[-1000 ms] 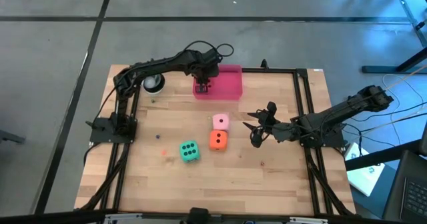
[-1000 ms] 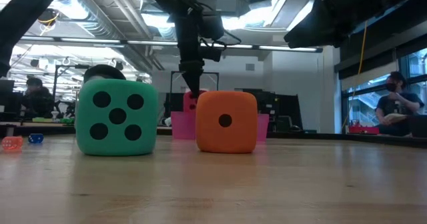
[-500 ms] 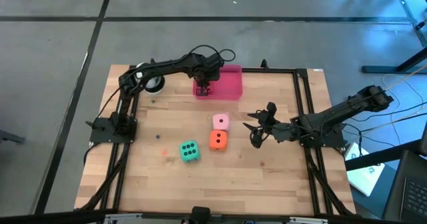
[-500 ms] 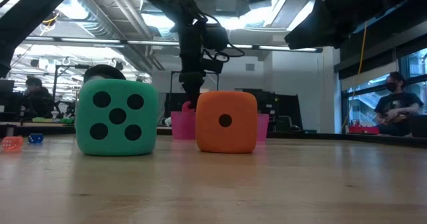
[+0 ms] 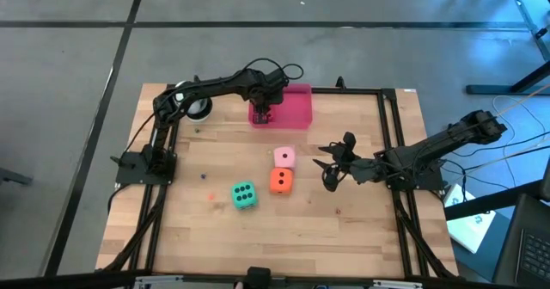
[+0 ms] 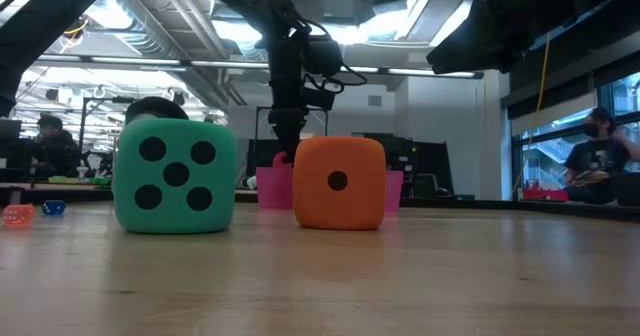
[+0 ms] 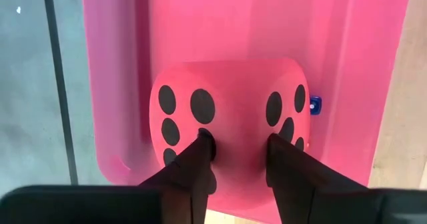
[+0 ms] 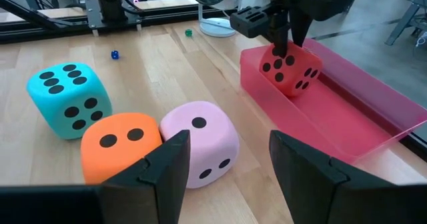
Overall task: Pick & Place Dice
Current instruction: Put the top red die into the pink bin
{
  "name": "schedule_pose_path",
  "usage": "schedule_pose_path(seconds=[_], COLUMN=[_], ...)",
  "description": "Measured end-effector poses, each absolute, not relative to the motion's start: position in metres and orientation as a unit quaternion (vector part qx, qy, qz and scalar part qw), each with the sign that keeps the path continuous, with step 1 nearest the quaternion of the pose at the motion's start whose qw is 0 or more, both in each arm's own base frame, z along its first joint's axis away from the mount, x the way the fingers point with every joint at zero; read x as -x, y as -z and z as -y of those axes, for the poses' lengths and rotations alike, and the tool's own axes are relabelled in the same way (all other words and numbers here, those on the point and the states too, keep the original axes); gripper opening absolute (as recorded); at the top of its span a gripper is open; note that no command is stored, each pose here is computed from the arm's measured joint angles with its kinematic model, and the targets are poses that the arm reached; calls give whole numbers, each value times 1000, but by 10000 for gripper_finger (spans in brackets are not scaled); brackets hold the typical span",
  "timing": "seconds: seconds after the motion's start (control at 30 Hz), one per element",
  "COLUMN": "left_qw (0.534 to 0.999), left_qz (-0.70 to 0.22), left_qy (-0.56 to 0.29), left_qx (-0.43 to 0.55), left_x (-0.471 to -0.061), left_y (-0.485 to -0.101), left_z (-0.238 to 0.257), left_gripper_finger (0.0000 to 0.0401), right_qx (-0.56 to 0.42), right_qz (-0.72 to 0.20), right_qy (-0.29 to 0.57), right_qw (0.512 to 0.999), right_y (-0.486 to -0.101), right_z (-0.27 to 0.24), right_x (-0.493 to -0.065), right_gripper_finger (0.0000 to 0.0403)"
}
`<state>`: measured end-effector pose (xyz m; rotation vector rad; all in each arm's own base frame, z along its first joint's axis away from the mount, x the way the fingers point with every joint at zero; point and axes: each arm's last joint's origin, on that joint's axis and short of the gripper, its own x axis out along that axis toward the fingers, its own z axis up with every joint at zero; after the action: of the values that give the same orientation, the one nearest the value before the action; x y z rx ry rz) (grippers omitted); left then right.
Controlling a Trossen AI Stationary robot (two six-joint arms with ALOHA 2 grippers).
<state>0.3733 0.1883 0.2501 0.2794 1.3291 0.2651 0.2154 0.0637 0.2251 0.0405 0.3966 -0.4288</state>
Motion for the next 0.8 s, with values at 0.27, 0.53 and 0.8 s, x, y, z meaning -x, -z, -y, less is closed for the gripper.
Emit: schedule_pose_path(seconds=[0.27,0.53,0.8], left_qw=[770,768,778], left_qz=[-613,-615,-600], left_qy=[-122,-123,-128], left_qx=[-129,-130,-131], left_x=[-373,-373,-375], left_y=[-250,-251,-280], left_z=[-188,-187,-184], left_gripper_finger=[177,208,210], right_qx=[-20,-12,-5], right_qz=[-196,-209,-221], right_qy=[211,213,222], right_qw=[957,954,950], right_y=[-225,-218,-210], right_z=[-64,-65,-66], right_x=[-215,-219,-223], right_gripper_finger=[206,206,206])
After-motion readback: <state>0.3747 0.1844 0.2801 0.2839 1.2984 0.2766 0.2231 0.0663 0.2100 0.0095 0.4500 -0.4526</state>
